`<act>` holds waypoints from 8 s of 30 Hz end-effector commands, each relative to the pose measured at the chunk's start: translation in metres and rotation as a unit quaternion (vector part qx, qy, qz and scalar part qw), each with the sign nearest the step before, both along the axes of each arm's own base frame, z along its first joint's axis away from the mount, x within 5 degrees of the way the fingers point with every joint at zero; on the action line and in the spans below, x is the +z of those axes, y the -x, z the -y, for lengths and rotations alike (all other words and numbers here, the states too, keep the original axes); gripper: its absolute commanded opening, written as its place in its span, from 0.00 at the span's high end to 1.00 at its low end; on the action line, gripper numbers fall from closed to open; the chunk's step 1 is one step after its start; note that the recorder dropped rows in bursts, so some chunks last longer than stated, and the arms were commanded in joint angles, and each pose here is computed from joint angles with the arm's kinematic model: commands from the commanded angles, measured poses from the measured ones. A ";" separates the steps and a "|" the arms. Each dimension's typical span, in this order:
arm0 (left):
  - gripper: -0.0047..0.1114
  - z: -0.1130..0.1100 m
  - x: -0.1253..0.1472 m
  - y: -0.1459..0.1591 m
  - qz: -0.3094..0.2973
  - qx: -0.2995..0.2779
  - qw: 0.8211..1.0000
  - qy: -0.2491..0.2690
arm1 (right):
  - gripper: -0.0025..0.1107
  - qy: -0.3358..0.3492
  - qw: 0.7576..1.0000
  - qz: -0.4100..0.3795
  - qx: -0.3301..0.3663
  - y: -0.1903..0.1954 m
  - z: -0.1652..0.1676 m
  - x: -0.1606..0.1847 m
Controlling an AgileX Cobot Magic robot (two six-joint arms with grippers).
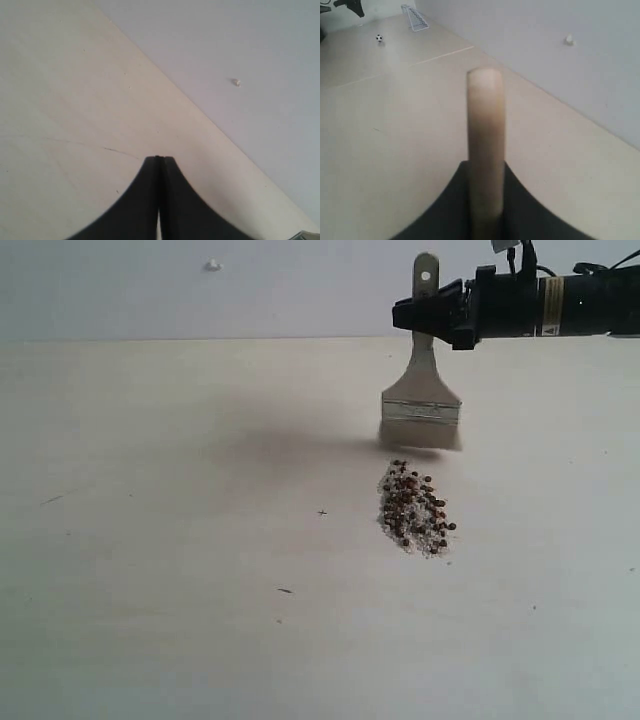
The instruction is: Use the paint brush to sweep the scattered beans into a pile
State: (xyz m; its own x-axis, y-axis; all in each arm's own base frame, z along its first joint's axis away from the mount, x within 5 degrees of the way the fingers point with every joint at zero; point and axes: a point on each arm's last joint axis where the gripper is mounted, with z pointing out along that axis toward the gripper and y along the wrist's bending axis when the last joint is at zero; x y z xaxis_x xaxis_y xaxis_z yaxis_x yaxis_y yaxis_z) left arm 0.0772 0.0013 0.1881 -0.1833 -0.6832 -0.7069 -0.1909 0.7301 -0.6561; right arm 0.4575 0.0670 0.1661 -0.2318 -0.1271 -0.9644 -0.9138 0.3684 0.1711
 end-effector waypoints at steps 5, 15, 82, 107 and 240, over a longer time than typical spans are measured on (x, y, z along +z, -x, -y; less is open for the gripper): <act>0.96 0.000 0.000 0.001 0.002 -0.001 1.000 -0.001 | 0.98 -0.027 1.000 -0.009 -0.011 -0.006 0.001 -0.016; 0.96 0.000 0.000 0.001 0.002 -0.001 1.000 -0.001 | 0.98 -0.012 0.997 -0.077 0.002 -0.001 0.001 -0.030; 0.96 0.000 0.000 0.001 0.002 -0.002 1.000 -0.001 | 0.98 -0.015 0.999 -0.042 -0.001 0.006 0.001 0.034; 0.96 0.000 0.000 0.001 0.002 -0.002 1.000 -0.001 | 0.98 -0.026 0.999 -0.025 -0.002 0.127 -0.013 0.048; 0.96 0.000 0.000 0.001 0.002 -0.002 1.000 -0.001 | 0.98 0.382 0.749 -0.343 -0.419 0.158 0.092 0.082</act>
